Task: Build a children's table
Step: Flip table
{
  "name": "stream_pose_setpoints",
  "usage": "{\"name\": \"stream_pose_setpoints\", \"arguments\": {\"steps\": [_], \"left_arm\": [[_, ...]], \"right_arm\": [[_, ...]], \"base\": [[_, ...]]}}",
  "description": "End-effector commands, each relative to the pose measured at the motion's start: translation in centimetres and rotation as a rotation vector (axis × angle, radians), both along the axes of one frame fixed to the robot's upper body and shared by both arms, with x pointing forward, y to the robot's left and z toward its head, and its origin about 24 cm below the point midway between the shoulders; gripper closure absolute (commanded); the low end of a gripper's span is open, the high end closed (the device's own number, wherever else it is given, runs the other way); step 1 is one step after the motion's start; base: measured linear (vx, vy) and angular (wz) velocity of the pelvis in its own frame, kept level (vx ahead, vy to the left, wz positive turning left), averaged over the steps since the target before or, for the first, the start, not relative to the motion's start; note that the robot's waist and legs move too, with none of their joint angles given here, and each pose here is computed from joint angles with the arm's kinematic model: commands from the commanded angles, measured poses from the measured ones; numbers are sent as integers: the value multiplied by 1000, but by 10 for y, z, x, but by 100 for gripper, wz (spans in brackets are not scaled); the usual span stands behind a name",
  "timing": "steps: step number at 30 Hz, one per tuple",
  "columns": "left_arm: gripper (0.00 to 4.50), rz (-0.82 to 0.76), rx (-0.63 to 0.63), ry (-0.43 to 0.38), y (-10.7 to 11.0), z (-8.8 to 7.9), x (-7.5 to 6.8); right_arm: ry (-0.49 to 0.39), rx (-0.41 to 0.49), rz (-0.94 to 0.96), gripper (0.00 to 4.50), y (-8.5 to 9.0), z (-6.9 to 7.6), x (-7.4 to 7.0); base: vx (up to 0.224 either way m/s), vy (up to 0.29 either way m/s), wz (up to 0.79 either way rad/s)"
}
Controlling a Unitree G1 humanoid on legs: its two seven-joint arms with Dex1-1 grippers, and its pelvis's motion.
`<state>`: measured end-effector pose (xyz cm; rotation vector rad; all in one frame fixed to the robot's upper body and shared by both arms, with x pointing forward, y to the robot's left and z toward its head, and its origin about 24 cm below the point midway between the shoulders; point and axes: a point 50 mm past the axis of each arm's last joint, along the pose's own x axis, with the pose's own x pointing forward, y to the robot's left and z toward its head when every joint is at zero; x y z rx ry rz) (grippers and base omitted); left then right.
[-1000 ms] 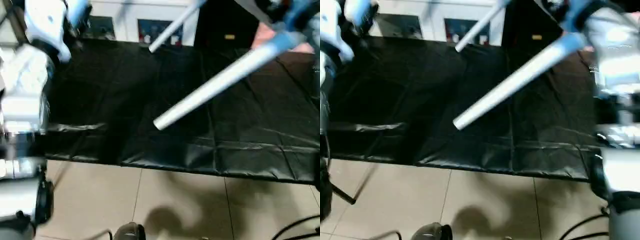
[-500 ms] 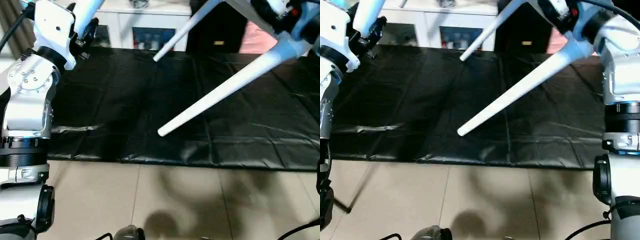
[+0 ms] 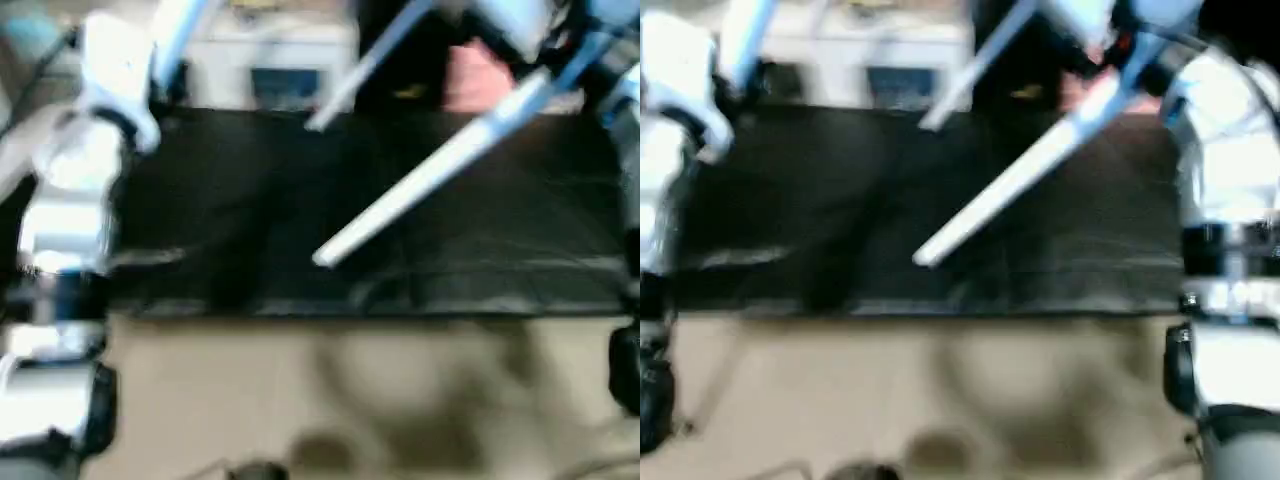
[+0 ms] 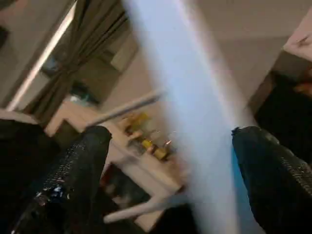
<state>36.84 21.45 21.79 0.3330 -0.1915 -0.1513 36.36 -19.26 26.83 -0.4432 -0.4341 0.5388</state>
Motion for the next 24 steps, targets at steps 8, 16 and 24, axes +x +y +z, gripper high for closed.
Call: {"name": "stream_pose_setpoints", "arguments": {"steps": [8,16,24], "left_arm": [[268,-83,2,62,-20,-11,5],[268,-120,-6,72,-21,-17,5],[268,-100,1,100,-13,-31,2]], "right_arm": [[48,191,-82,7,9,-20,-1],[120,264,-5,7,24,-43,-26],[210,369,-209,7,7,-83,-38]], "base": [[-71,24,1],[4,-14,1],[113,-66,14]]}}
